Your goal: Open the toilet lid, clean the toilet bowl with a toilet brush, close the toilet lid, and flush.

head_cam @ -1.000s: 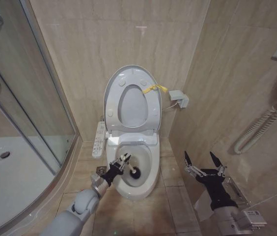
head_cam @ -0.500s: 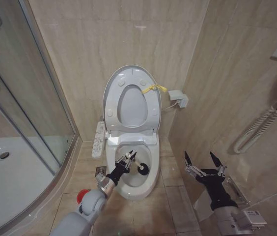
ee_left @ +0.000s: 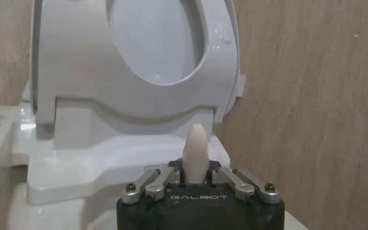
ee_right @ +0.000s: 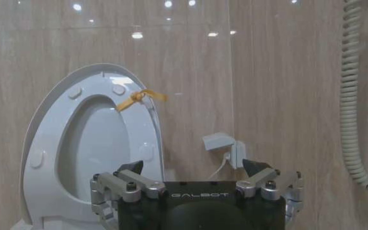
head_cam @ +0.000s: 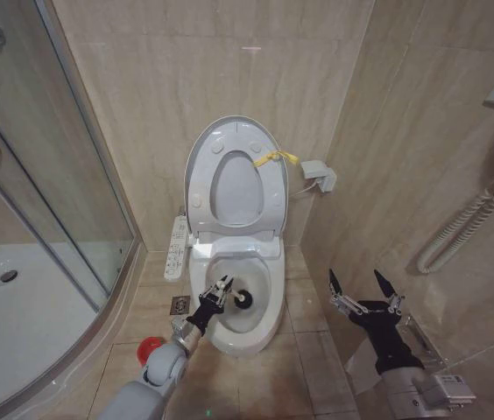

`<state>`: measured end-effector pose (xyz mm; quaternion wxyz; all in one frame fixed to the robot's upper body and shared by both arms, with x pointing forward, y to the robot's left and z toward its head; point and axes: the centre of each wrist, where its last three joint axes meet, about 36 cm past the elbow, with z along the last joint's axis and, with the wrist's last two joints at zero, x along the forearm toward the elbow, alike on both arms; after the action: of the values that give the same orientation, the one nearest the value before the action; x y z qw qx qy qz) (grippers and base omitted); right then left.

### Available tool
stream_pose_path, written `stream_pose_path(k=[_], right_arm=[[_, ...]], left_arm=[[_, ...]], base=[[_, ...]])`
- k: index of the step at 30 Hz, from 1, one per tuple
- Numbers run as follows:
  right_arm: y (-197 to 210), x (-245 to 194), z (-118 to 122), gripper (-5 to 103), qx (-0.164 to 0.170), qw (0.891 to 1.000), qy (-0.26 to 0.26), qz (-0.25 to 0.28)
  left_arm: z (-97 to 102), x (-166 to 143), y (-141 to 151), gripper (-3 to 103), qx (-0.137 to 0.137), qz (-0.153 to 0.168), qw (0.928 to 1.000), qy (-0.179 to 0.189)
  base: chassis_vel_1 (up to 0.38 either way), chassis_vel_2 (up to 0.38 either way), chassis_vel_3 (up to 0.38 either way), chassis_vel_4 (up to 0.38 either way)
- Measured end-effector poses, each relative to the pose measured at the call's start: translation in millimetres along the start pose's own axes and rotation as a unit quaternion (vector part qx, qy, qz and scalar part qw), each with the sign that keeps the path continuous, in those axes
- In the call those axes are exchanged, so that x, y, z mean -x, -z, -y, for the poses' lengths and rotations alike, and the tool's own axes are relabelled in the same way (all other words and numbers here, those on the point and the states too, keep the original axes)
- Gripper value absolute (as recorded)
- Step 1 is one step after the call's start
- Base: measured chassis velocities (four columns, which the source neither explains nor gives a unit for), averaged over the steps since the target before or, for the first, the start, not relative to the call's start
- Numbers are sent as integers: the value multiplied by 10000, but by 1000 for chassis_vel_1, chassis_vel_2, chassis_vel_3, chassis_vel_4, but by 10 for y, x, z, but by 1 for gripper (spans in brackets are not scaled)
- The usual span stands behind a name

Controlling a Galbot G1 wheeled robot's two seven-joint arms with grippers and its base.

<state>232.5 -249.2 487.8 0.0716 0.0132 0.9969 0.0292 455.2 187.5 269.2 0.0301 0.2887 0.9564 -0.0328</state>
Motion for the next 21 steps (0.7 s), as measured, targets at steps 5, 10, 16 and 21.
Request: stream_pose_path(k=[5, 10, 16, 21], right_arm=[[0, 0, 0, 100, 0, 10000, 0, -1], [0, 0, 0, 100, 0, 10000, 0, 0], [0, 0, 0, 100, 0, 10000, 0, 0], [0, 0, 0, 100, 0, 10000, 0, 0]], left_arm=[[77, 88, 219, 22, -14, 423, 9991, -72], [81, 146, 674, 22, 416, 1089, 9930, -161], [-101, 134, 863, 22, 1174, 1364, 9836, -70], [-107, 109, 837, 22, 1206, 1384, 9830, -21]], base=[[0, 0, 0, 0], [0, 0, 0, 0], [0, 0, 0, 0], [0, 0, 0, 0]])
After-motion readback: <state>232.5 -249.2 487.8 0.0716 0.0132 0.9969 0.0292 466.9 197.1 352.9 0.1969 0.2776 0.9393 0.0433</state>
